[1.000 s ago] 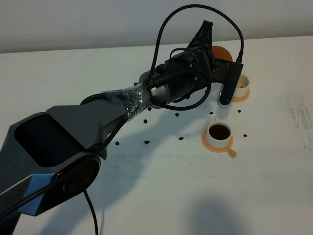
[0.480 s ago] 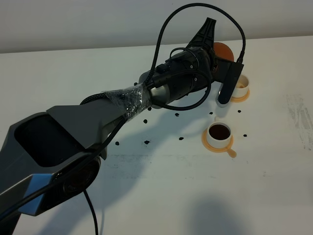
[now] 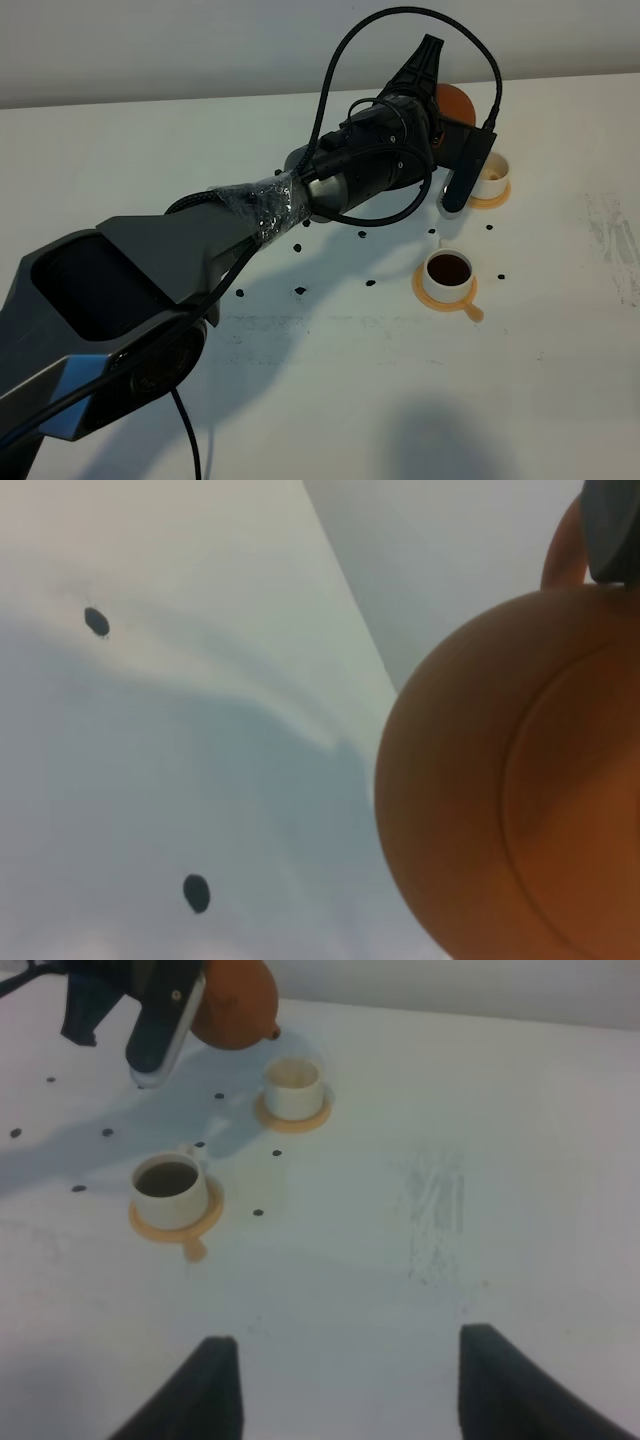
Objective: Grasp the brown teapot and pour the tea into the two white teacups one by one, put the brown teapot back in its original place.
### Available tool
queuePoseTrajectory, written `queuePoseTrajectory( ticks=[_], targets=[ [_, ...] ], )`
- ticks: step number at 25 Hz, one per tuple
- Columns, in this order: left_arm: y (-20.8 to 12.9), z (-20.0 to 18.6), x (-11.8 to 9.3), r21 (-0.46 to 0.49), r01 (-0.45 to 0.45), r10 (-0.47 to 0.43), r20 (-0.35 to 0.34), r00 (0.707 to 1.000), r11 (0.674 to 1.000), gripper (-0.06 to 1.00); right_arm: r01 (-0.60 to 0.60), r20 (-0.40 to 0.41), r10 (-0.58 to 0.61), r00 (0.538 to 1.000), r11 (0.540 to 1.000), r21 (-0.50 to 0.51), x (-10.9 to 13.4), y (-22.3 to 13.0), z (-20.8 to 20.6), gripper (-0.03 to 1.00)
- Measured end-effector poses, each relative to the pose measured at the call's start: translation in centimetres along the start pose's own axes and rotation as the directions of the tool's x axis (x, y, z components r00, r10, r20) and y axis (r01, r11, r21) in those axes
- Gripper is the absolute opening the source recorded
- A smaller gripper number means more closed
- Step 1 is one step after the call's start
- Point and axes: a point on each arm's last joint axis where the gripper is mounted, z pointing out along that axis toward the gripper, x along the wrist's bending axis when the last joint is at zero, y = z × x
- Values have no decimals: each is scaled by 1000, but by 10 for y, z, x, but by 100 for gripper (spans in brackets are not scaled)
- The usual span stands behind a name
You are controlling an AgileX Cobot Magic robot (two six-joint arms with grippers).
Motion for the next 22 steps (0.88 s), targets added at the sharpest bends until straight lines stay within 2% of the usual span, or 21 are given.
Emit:
queuePoseTrajectory(
  ticks=[22],
  targets=[
    [5, -2, 4, -5, -67, 67, -42, 997, 998, 12, 0, 0, 0, 1000, 1000, 0, 0, 0, 0, 47]
  ],
)
